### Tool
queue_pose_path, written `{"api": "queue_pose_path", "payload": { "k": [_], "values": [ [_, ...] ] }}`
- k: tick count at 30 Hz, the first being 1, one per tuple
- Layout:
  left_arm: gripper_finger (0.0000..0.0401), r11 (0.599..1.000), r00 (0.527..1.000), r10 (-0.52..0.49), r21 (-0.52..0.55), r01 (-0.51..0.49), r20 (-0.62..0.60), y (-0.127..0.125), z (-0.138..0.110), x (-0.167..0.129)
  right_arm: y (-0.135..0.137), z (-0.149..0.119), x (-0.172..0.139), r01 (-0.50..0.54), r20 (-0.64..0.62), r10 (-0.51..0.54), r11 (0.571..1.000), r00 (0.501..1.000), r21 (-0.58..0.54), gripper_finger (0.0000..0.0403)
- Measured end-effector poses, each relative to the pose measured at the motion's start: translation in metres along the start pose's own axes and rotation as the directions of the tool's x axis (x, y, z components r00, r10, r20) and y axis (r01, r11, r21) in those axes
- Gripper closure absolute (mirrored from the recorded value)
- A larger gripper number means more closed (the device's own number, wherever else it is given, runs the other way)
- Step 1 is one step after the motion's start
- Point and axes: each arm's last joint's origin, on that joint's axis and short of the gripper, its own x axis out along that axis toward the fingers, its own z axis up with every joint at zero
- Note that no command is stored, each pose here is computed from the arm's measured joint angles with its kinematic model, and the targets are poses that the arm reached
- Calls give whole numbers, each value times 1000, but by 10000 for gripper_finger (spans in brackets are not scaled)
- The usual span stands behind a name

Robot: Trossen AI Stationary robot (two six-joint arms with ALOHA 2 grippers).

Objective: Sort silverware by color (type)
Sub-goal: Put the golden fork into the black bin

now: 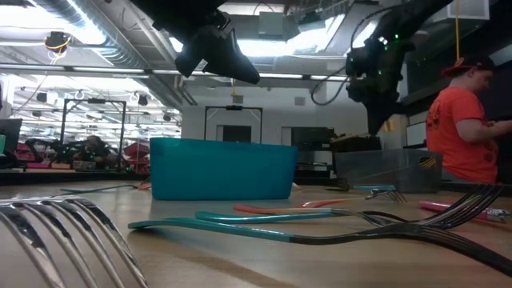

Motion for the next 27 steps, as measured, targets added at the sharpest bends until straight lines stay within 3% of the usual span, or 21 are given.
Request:
{"api": "queue_pose_path", "payload": {
  "k": [12,27],
  "values": [
    [346,1000,1000,0,0,0,0,0,0,0,-15,-22,54,71,4,-71,997,997,5,403],
    [346,1000,1000,2,-1,-2,-1,0,0,0,-18,-34,66,74,-43,-73,997,996,12,394]
  ]
}}
